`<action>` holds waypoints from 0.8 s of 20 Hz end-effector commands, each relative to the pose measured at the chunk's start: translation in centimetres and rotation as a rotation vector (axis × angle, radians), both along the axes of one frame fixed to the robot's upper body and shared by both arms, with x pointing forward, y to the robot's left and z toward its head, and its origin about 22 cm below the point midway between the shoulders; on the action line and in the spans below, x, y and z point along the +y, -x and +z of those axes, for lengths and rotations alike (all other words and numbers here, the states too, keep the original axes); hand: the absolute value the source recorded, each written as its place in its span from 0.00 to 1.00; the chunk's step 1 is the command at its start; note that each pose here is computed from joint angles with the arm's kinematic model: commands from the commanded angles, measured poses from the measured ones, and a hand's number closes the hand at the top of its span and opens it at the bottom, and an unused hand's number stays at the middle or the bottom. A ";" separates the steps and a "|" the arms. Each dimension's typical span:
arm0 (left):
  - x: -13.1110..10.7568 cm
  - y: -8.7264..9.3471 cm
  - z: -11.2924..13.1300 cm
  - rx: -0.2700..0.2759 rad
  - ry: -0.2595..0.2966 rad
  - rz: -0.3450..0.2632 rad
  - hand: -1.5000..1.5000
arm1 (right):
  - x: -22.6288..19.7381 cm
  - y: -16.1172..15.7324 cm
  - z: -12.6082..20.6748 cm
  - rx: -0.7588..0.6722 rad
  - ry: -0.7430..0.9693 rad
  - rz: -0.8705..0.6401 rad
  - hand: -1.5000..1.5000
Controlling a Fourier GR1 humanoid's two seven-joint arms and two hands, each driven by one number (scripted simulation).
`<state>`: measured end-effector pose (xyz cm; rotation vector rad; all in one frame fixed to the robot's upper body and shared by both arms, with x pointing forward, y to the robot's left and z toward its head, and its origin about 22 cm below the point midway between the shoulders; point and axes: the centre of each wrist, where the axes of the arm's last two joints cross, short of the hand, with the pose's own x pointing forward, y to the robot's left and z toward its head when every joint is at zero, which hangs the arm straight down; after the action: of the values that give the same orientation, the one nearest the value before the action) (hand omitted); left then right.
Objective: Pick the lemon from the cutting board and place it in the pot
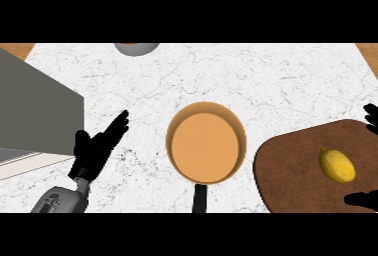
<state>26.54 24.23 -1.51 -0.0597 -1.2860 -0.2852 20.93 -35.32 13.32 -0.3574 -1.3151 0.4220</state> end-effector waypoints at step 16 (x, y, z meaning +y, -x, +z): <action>0.2 1.8 -1.6 0.003 0.000 -0.005 0.50 | -6.9 -1.1 -7.7 0.054 0.001 0.034 0.00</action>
<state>25.62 24.33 -2.06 -0.0587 -1.2938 -0.2762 21.34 -40.77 6.40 -0.3732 -1.2555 0.4699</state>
